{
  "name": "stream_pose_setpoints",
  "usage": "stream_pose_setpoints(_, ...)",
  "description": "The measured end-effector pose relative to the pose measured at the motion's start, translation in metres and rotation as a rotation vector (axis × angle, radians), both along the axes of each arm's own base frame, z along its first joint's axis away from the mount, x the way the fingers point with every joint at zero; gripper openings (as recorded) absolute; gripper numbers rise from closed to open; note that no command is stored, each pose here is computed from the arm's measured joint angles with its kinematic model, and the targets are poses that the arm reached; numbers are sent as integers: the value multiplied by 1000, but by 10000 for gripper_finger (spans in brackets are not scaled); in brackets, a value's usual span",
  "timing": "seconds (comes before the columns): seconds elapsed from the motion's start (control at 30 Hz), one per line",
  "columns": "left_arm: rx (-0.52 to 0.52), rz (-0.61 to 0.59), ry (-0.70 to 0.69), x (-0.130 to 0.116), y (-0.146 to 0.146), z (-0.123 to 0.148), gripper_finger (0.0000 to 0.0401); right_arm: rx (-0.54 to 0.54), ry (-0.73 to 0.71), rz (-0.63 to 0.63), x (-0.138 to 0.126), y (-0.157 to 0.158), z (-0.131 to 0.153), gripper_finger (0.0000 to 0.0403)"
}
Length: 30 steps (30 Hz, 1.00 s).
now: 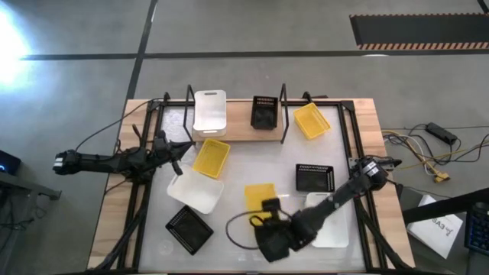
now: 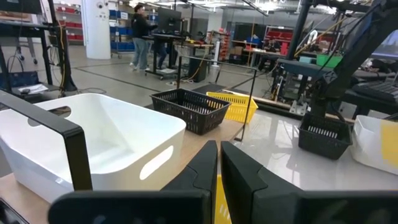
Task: Stack baskets on shelf by color
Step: Put the bottom yellow bin on the shelf
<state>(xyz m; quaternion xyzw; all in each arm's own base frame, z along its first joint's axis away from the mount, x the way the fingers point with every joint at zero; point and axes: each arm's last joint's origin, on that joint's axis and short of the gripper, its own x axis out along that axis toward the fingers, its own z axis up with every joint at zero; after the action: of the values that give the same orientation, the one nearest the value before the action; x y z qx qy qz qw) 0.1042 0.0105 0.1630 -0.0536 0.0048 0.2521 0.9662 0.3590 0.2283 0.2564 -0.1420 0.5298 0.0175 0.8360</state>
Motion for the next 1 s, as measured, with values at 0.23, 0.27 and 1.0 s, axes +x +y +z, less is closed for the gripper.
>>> stream_pose_setpoints(0.23,0,0,0,0,0,0,4,-127,-113,100,51,-80,50,8)
stream_pose_setpoints(0.27,0,0,0,0,0,0,4,-146,-117,94,57,-97,54,8)
stream_pose_setpoints(1.0,0,-1,0,0,0,0,4,69,-314,-235,72,-387,39,8)
